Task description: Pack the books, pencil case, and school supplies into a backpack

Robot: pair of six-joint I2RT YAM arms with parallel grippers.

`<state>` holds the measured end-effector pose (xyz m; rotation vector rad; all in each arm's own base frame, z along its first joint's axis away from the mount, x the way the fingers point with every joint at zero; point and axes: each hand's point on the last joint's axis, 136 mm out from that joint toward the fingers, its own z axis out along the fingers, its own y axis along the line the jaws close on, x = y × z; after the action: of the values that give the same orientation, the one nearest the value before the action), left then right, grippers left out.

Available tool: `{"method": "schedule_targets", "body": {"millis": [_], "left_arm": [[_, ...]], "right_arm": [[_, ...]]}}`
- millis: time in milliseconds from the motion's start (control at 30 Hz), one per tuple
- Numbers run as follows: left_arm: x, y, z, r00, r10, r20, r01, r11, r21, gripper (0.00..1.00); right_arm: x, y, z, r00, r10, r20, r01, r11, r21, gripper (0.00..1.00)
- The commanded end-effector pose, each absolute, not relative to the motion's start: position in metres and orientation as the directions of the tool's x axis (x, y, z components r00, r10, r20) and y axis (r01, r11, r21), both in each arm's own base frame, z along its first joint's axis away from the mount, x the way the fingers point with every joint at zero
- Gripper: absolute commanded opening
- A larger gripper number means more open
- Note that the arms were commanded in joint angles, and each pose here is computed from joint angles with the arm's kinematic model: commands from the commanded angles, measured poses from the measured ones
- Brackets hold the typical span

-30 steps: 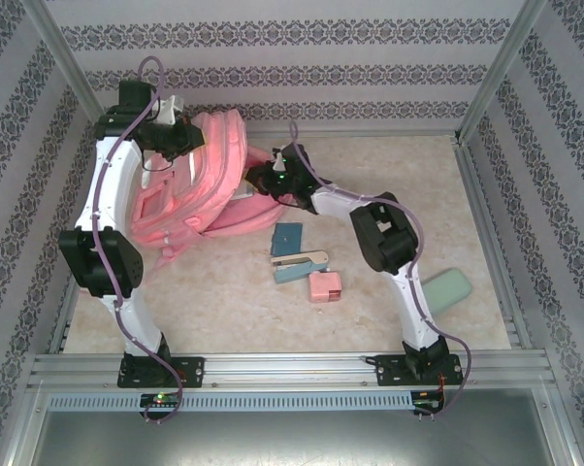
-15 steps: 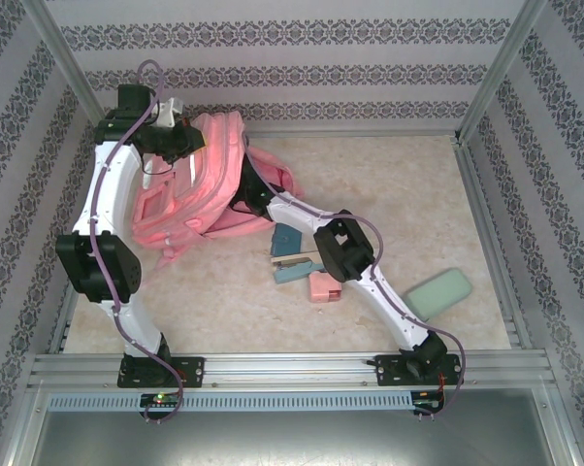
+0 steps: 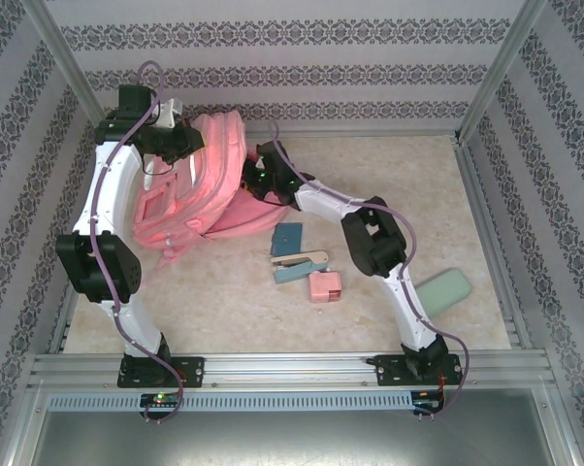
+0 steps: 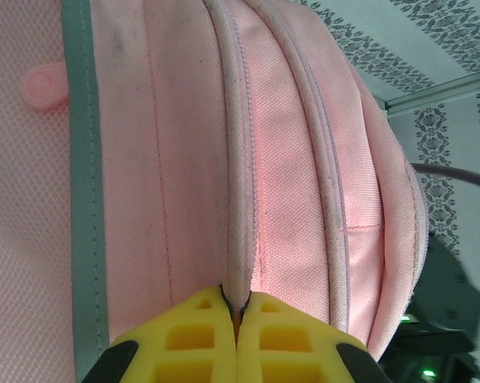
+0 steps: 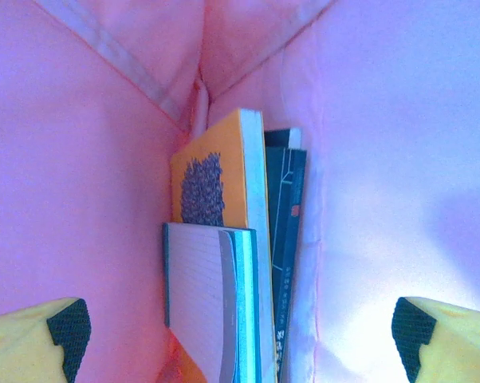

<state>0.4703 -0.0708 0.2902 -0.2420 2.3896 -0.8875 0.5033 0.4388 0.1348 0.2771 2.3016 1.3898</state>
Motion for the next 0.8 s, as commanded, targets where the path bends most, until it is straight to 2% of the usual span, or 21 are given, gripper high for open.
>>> {"method": "schedule_targets", "body": {"millis": [0, 167, 367, 533, 667, 767], "left_arm": [[0.478, -0.069, 0.314, -0.764, -0.336, -0.550, 0.096, 0.784, -0.613, 0.00], [0.481, -0.063, 0.289, -0.778, -0.332, -0.534, 0.056, 0.810, -0.584, 0.00], [0.479, -0.071, 0.265, -0.797, -0.305, -0.521, 0.057, 0.821, -0.568, 0.00], [0.478, -0.083, 0.255, -0.807, -0.287, -0.515, 0.082, 0.811, -0.580, 0.00], [0.477, -0.091, 0.249, -0.813, -0.283, -0.509, 0.091, 0.801, -0.591, 0.00], [0.477, -0.096, 0.245, -0.815, -0.280, -0.507, 0.098, 0.796, -0.597, 0.00]], "right_arm": [[0.501, 0.414, 0.160, -0.858, 0.395, -0.329, -0.096, 0.506, 0.857, 0.98], [0.483, 0.360, 0.158, -0.838, 0.384, -0.387, -0.067, 0.632, 0.772, 0.98], [0.453, 0.290, 0.151, -0.837, 0.285, -0.468, -0.054, 0.807, 0.588, 0.98], [0.426, 0.235, 0.134, -0.868, 0.341, -0.362, 0.060, 0.794, 0.604, 0.98], [0.405, 0.205, 0.133, -0.840, 0.352, -0.413, 0.071, 0.825, 0.560, 0.98], [0.387, 0.201, 0.124, -0.880, 0.287, -0.378, 0.061, 0.858, 0.510, 0.98]]}}
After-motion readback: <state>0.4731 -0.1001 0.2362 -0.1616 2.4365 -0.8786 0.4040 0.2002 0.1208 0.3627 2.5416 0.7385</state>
